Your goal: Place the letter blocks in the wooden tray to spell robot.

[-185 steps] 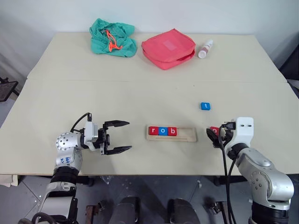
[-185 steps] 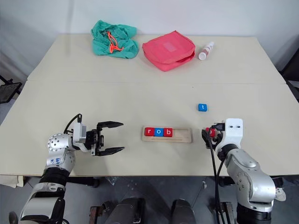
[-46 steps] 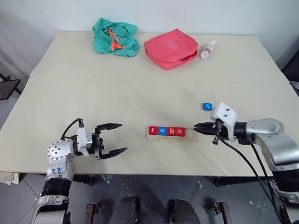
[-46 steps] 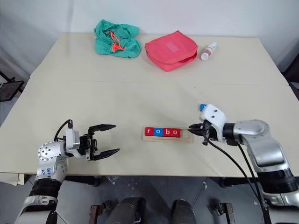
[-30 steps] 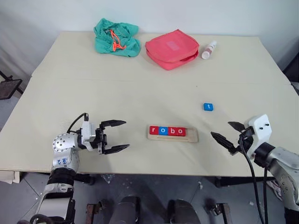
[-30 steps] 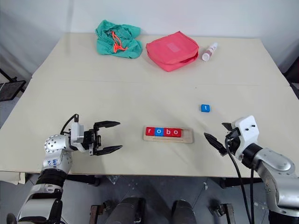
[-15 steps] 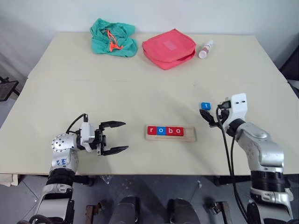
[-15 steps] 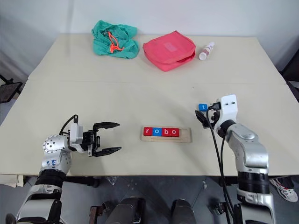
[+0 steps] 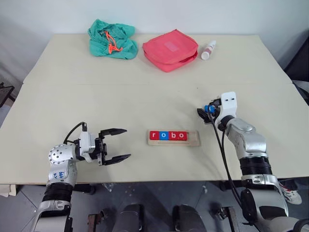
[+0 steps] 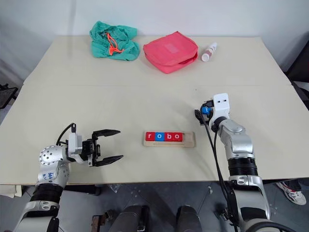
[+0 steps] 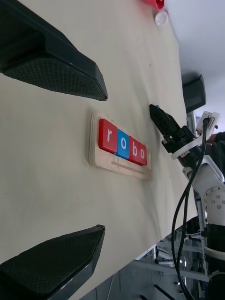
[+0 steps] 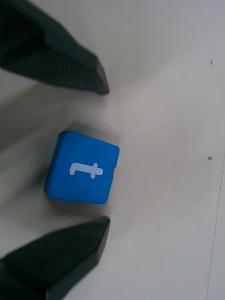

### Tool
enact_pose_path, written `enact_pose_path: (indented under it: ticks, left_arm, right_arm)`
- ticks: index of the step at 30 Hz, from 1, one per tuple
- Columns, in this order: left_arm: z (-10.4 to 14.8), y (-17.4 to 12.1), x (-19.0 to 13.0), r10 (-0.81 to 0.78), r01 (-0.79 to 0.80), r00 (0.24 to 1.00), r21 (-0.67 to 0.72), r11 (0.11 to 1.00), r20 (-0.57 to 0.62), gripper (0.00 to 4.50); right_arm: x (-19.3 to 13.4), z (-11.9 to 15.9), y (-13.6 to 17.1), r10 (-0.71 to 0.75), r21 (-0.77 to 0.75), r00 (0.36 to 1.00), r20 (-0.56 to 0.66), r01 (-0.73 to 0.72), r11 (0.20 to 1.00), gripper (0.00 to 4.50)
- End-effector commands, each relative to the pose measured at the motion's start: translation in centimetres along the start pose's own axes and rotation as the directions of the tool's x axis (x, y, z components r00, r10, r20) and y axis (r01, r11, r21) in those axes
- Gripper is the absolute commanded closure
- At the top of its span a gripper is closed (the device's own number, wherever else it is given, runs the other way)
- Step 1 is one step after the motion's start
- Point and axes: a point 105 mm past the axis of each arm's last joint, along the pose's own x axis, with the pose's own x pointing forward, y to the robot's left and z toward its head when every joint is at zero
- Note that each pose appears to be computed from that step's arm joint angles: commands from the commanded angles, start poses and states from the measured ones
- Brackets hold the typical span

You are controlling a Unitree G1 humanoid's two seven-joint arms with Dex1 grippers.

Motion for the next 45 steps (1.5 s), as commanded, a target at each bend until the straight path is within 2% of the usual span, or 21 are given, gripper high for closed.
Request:
enact_pose_path:
  ticks: [1,5,6,9,15,20,26,30,32,35,38,41,43,45]
  left_arm:
    - [0.7,0.2,-0.2,0.011,-0.011,1.0,0.031,0.999,0.008,0.0]
    - [0.7,0.1,-0.1,0.01,-0.01,1.0,0.029,1.0,0.01,0.0]
    - [0.6,0.1,-0.1,0.009,-0.009,1.0,0.028,1.0,0.011,0.0]
    - [0.6,0.1,0.1,0.0,-0.001,1.0,0.028,1.0,0.015,0.0]
    - [0.6,0.1,0.1,-0.026,0.025,0.999,0.025,0.999,0.021,0.0]
    - [0.5,0.5,0.3,-0.051,0.05,0.999,0.022,0.998,0.019,0.0]
    - [0.5,0.9,0.7,-0.07,0.069,0.997,0.022,0.997,0.028,0.0]
    - [0.5,0.9,0.8,-0.074,0.074,0.997,0.024,0.997,0.027,0.0]
    - [0.6,0.9,0.7,-0.075,0.074,0.997,0.024,0.997,0.027,0.0]
    - [0.6,0.8,0.6,-0.075,0.074,0.997,0.025,0.997,0.026,0.0]
    - [0.6,0.6,0.5,-0.074,0.073,0.997,0.02,0.997,0.026,0.0]
    - [0.5,0.6,0.6,-0.071,0.07,0.997,0.018,0.997,0.027,0.0]
    - [0.4,0.5,0.7,-0.066,0.066,0.997,0.016,0.998,0.029,0.0]
    - [0.3,0.5,0.8,-0.062,0.061,0.998,0.015,0.998,0.033,0.0]
  right_arm:
    - [-0.3,-0.5,-0.9,-0.061,-0.009,0.998,-0.019,0.061,0.998,1.55]
    - [-1.0,-0.1,-1.0,-0.076,-0.002,0.997,0.011,0.076,0.997,2.92]
    - [-1.2,0.2,-1.0,-0.076,-0.003,0.997,0.022,0.076,0.997,3.03]
    - [-2.8,1.6,-0.9,-0.064,-0.006,0.995,0.071,0.065,0.998,3.02]
    - [-7.4,1.8,0.1,-0.051,-0.029,0.997,0.054,0.052,0.998,3.02]
    - [-11.6,-0.5,1.4,-0.064,0.009,0.997,-0.05,0.064,0.998,3.02]
    - [-12.9,-1.9,2.3,-0.064,0.038,0.993,-0.095,0.068,0.997,3.02]
    - [-13.0,-2.4,2.6,-0.065,0.068,0.992,-0.107,0.073,0.995,1.7]
    - [-13.1,-2.0,2.5,-0.066,0.06,0.995,-0.079,0.071,0.996,0.94]
    - [-13.3,-1.3,2.4,-0.047,0.05,0.998,-0.045,0.05,0.998,0.03]
    - [-13.2,-1.1,2.9,0.088,-0.039,0.995,-0.046,-0.09,0.995,0.03]
    - [-13.3,-1.1,3.3,0.25,-0.138,0.964,-0.093,-0.261,0.955,0.03]
    - [-13.4,-1.0,3.1,0.366,-0.247,0.917,-0.16,-0.396,0.885,0.03]
    - [-13.3,-1.1,2.3,0.421,-0.318,0.878,-0.229,-0.476,0.82,0.03]
